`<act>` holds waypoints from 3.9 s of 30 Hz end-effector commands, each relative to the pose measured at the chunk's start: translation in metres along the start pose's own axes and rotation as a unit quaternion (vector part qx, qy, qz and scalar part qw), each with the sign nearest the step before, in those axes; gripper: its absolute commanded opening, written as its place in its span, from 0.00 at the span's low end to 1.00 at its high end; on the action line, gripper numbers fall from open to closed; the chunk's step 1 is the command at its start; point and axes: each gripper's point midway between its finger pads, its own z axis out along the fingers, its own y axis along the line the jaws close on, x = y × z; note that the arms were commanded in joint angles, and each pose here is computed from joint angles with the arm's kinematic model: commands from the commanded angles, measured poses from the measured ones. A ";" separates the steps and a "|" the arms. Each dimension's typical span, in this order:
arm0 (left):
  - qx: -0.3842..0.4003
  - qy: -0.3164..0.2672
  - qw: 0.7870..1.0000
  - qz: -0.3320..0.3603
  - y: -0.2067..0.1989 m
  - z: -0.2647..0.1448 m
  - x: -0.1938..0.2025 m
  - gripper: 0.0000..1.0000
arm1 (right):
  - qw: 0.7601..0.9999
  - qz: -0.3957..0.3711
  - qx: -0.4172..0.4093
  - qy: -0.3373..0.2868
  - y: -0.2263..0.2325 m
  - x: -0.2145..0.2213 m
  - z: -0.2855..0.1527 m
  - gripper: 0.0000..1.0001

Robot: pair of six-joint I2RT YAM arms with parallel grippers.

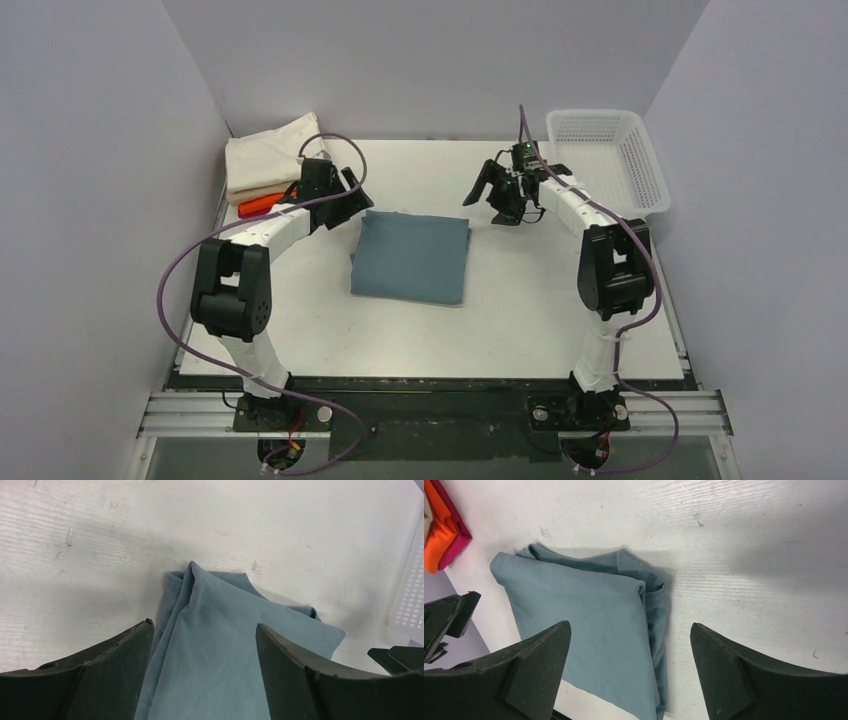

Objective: Fold and stack the t-shirts
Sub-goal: Fold the long partially folded tshirt into a neat square, then put the neatly folded tshirt into the corner of the board with the left arm

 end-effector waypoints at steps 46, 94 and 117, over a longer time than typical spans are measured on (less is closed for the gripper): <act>-0.178 0.175 0.949 0.194 0.048 0.024 0.155 0.13 | 0.985 -0.113 0.072 -0.113 -0.098 0.143 -0.159 0.98; -0.277 -0.265 0.892 0.240 -0.043 -0.008 -0.243 0.00 | 0.977 -0.109 0.072 -0.166 -0.112 0.129 -0.144 0.96; -0.236 -0.391 0.861 0.222 -0.093 -0.092 -0.310 0.00 | 0.976 -0.107 0.089 -0.168 -0.118 0.127 -0.142 0.96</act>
